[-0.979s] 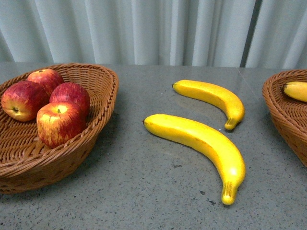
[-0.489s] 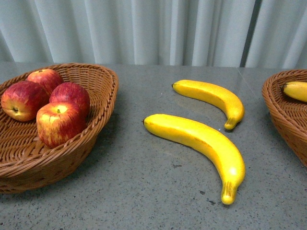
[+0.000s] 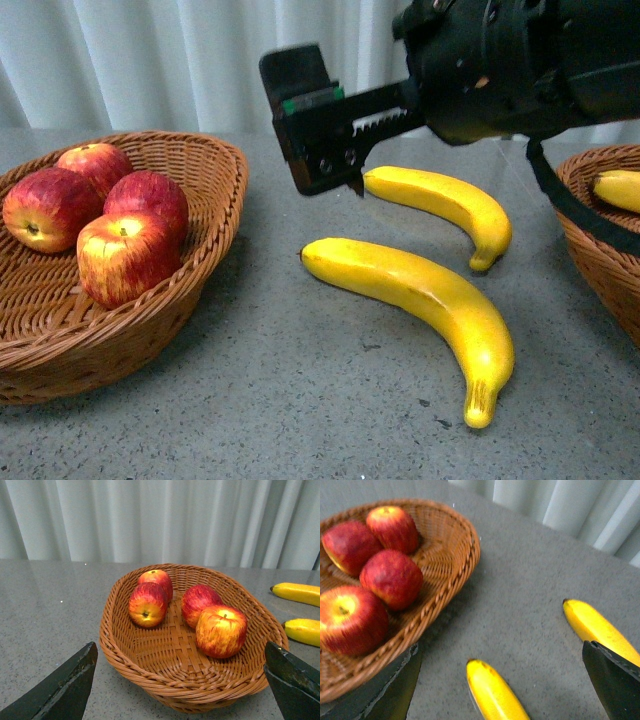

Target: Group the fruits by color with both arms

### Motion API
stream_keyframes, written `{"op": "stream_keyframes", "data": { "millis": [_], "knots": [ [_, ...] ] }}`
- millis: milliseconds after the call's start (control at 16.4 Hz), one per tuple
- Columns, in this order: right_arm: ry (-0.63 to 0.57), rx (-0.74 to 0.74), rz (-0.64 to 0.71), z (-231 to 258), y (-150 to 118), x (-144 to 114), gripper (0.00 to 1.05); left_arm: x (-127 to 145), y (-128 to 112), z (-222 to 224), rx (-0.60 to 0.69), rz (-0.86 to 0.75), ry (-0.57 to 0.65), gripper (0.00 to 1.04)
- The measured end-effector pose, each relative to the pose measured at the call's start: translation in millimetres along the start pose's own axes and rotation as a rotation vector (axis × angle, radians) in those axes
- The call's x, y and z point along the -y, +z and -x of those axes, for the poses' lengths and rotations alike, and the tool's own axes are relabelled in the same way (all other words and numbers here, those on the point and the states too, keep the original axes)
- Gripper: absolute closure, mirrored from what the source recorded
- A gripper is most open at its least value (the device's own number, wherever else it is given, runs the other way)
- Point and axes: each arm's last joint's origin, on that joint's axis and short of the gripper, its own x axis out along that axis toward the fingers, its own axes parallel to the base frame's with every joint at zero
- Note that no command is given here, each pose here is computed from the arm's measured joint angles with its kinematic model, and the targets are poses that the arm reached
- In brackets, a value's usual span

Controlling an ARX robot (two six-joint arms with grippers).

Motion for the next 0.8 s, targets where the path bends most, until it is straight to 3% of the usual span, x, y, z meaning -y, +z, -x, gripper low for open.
{"op": "stream_keyframes", "data": {
  "millis": [306, 795],
  "knots": [
    [0.023, -0.291, 0.060, -20, -42, 2, 0.07, 0, 0, 0, 0.000, 0.000, 0.000, 0.07],
    [-0.055, -0.423, 0.065, -26, -63, 31, 0.07, 0, 0, 0, 0.000, 0.000, 0.000, 0.07]
  ]
}}
